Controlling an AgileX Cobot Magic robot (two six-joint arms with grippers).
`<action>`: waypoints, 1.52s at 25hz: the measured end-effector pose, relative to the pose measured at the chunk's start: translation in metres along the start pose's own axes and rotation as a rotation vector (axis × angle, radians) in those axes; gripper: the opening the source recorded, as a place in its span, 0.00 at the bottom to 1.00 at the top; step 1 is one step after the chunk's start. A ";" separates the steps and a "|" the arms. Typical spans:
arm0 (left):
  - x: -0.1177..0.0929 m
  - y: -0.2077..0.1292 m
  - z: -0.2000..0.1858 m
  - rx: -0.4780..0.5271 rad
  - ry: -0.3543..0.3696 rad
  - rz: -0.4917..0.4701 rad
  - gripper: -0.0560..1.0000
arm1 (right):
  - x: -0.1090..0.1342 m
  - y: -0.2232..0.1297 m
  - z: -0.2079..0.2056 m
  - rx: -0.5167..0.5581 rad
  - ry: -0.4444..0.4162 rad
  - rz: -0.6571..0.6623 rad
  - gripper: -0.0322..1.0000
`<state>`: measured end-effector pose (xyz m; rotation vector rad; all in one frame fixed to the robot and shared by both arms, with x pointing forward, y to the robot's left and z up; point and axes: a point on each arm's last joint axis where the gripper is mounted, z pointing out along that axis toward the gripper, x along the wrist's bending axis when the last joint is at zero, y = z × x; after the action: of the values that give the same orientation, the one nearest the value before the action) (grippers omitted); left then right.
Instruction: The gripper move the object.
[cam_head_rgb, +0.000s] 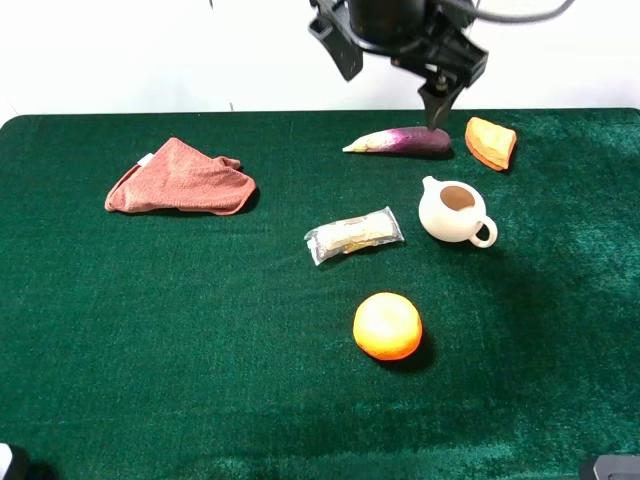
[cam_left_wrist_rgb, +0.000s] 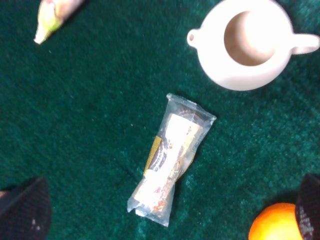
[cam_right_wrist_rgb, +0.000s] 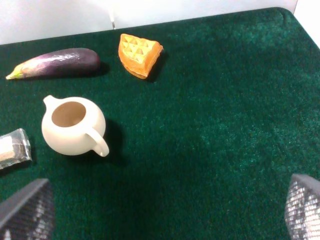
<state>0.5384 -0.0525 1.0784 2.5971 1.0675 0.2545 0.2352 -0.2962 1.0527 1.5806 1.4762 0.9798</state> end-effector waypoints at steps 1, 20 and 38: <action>0.000 0.000 -0.005 -0.009 -0.001 0.005 0.99 | 0.000 0.000 0.000 0.000 0.000 0.000 0.70; 0.017 -0.047 -0.083 -0.055 0.007 0.053 0.99 | 0.000 0.000 0.000 0.000 0.000 0.000 0.70; 0.044 -0.193 -0.151 -0.042 0.105 0.058 0.99 | 0.000 0.000 0.000 0.000 0.000 0.000 0.70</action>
<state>0.4011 0.1418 1.1523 2.6045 1.0112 0.4267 0.2352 -0.2962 1.0527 1.5806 1.4762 0.9798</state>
